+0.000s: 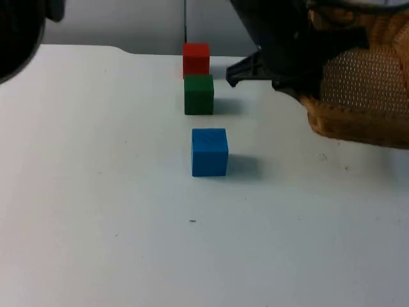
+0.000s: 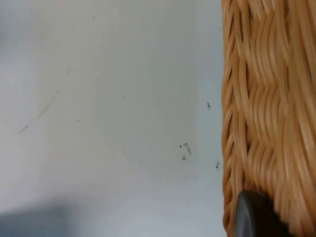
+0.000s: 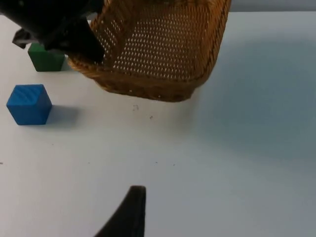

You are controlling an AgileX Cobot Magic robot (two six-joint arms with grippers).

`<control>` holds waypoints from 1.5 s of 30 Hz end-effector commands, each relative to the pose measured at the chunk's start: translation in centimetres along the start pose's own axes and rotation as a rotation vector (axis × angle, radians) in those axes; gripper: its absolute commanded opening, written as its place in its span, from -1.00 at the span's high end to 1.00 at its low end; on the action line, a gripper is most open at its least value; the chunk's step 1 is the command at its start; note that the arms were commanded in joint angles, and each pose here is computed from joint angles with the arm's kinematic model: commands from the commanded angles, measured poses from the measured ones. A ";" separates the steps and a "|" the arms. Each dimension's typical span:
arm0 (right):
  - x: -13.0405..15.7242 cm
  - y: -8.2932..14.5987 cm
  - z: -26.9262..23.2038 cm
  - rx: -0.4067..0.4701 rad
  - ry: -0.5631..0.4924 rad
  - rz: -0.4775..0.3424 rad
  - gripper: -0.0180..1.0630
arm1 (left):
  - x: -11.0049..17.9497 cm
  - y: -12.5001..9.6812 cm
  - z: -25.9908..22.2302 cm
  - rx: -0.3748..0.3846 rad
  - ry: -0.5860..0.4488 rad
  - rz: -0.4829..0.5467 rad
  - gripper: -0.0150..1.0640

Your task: Pick up the basket with the left hand and place the blue cube into the basket with the right hand.

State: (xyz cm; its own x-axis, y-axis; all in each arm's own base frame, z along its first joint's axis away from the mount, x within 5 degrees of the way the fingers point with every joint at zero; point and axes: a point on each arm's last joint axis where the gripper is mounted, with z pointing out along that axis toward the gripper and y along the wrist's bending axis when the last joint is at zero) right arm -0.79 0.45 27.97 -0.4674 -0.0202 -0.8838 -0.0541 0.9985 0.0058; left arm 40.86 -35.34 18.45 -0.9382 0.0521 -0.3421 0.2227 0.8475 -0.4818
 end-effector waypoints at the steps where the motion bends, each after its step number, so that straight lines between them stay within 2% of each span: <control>1: 0.1 -0.1 0.1 0.004 -0.006 0.001 -0.96 | -1.3 -0.7 -2.9 0.054 -0.036 -0.047 0.97; 5: 0.1 -0.1 0.1 0.004 -0.006 0.001 -0.96 | -2.4 -0.1 -5.1 0.092 -0.037 -0.046 0.97; 8: 0.1 -0.1 0.1 0.004 -0.006 0.001 -0.96 | -2.7 -0.1 -7.3 0.068 -0.033 0.036 0.97; 14: 0.1 -0.1 0.1 0.004 -0.006 0.001 -0.96 | -3.7 0.8 -10.9 0.051 -0.054 0.049 0.97; 19: 0.1 -0.1 0.1 0.004 -0.006 0.001 -0.96 | -3.3 1.6 -13.1 0.026 -0.094 0.072 0.97; 27: 0.1 -0.1 0.1 0.004 -0.006 0.001 -0.96 | -1.2 4.9 -16.3 0.014 -0.164 0.027 0.97; 29: 0.1 -0.1 0.1 0.004 -0.006 0.001 -0.96 | 0.2 6.2 -17.3 0.019 -0.162 0.018 0.97; 31: 0.1 -0.1 0.1 0.004 -0.006 0.001 -0.96 | 1.8 8.4 -18.4 -0.002 -0.147 0.001 0.97; 32: 0.1 -0.1 0.1 0.004 -0.006 0.001 -0.96 | 1.8 8.4 -18.4 -0.002 -0.147 0.001 0.97; 36: 0.1 -0.1 0.1 0.004 -0.006 0.001 -0.96 | 4.5 12.8 -20.0 -0.059 -0.132 -0.054 0.97; 37: 0.1 -0.1 0.1 0.004 -0.006 0.001 -0.96 | 4.5 12.8 -20.0 -0.059 -0.132 -0.054 0.97; 41: 0.1 -0.1 0.1 0.004 -0.006 0.001 -0.96 | 7.3 16.8 -21.7 -0.089 -0.121 -0.095 0.97; 42: 0.1 -0.1 0.1 0.004 -0.006 0.001 -0.96 | 7.3 16.8 -21.7 -0.089 -0.121 -0.095 0.97; 44: 0.1 -0.1 0.1 0.004 -0.006 0.001 -0.96 | 9.1 19.2 -23.2 -0.081 -0.144 -0.152 0.97; 45: 0.1 -0.1 0.1 0.004 -0.006 0.001 -0.96 | 9.5 19.4 -23.4 -0.074 -0.146 -0.156 0.97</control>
State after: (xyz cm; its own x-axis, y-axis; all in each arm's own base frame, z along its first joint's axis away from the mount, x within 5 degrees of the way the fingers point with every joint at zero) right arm -0.79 0.45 27.97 -0.4676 -0.0163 -0.8838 -0.0523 0.9986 0.0093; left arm 30.26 -6.28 23.85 -0.9312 -0.1143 -0.3462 0.0561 0.8933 -0.4459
